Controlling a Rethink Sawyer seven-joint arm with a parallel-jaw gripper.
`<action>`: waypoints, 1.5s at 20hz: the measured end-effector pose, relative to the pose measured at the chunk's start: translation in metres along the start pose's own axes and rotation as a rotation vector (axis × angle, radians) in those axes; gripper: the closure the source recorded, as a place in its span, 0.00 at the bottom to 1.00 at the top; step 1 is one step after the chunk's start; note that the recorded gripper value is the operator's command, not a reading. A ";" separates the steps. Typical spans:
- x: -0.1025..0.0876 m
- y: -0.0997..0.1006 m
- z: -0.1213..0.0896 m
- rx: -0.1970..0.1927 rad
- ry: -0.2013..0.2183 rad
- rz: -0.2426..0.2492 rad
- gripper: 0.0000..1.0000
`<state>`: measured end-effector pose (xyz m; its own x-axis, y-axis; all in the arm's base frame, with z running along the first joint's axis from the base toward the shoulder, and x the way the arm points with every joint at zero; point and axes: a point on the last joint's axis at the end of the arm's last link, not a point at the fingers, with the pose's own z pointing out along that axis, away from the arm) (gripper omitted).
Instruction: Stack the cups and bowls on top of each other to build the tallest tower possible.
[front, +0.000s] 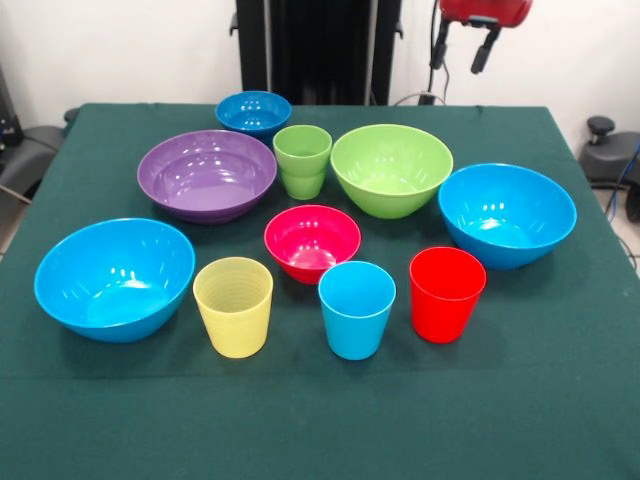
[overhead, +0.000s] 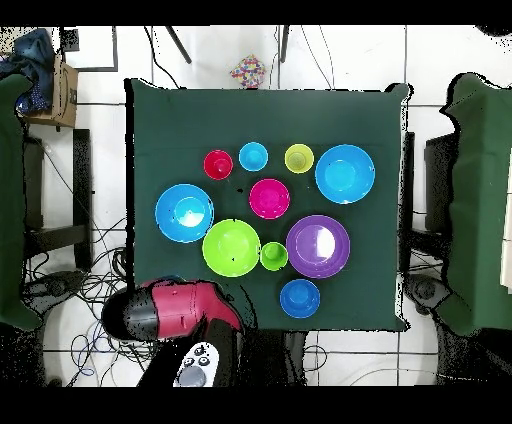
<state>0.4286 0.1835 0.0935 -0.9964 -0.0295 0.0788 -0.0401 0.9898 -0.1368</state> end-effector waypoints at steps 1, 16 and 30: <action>0.000 0.000 0.000 0.000 0.000 0.000 0.00; 0.010 0.014 -0.009 0.062 -0.120 -0.065 0.00; -0.004 0.036 -0.062 0.188 -0.621 -0.243 0.00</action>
<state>0.4356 0.2276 0.1493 -0.8132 -0.3769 -0.4434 -0.2234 0.9058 -0.3601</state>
